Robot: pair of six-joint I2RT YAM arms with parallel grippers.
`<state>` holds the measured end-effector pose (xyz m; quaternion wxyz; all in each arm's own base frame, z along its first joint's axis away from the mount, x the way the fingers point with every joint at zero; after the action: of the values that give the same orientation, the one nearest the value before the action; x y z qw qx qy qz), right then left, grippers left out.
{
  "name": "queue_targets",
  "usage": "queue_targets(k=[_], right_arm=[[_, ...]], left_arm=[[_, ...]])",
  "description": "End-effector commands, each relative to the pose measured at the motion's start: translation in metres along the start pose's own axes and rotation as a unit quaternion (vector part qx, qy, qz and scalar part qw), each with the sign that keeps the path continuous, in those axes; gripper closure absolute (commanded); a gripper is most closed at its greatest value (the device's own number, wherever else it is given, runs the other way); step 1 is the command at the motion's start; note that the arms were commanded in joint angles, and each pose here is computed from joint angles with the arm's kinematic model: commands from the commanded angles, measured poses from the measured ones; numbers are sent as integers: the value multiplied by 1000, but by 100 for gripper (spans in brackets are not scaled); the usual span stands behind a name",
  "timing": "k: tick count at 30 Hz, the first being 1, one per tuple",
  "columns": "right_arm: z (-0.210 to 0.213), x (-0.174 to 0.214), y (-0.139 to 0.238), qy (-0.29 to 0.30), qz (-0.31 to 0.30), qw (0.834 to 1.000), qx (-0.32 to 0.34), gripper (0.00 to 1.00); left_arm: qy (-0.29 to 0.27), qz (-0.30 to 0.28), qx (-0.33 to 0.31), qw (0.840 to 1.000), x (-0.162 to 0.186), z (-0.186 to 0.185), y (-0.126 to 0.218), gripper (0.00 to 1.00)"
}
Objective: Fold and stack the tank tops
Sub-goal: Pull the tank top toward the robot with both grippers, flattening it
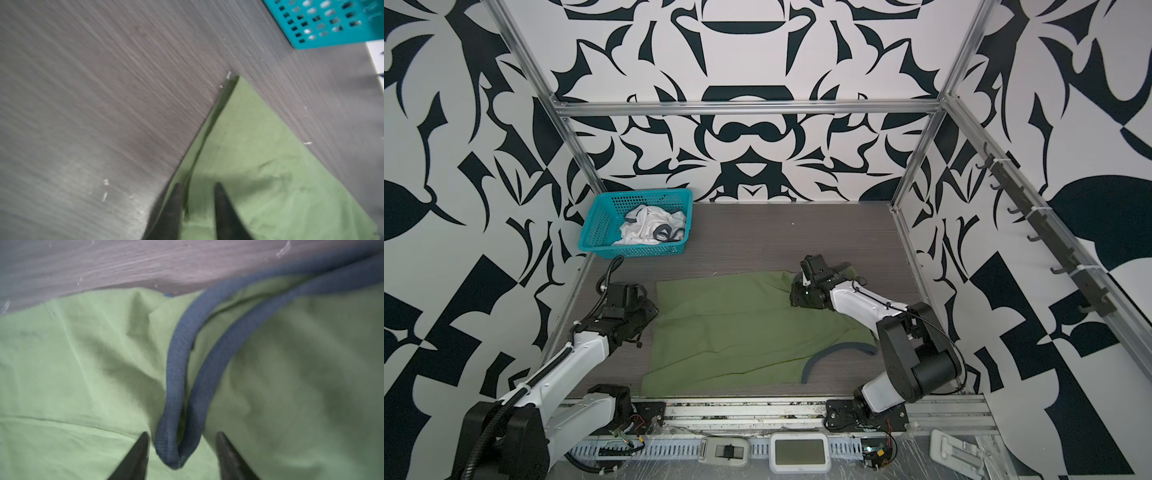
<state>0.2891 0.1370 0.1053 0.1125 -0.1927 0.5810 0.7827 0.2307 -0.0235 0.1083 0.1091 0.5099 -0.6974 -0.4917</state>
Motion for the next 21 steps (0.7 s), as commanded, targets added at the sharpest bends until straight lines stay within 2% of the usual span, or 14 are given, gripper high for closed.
queue_targets(k=[1,3,8,15,21], right_arm=[[10,-25,21,-2,-39,999,-25,38],[13,-35,24,-6,-41,999,-35,38],[14,-46,13,-17,-15,999,-25,42],[8,-42,-2,-29,14,999,-5,44],[7,-36,-15,-28,37,999,-6,45]], left_arm=[[21,-12,-15,1000,-5,1,8,48],[2,-17,-8,1000,-12,-10,13,43],[-29,11,-50,998,-17,-22,9,42],[-35,62,-82,994,-6,-19,-9,45],[-46,102,-92,989,6,-18,-21,52]])
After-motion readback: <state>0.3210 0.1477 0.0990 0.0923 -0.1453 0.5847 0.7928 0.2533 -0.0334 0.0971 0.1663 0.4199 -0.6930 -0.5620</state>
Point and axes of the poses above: each gripper's point midway between its finger pads, its own y axis back along the fingers, its own z axis along the line the jaws close on, x = y × z, the point moved 6 cm from there along y, back along the fingers, and after that the axes turned 9 degrees about y, right-handed, at the moved point
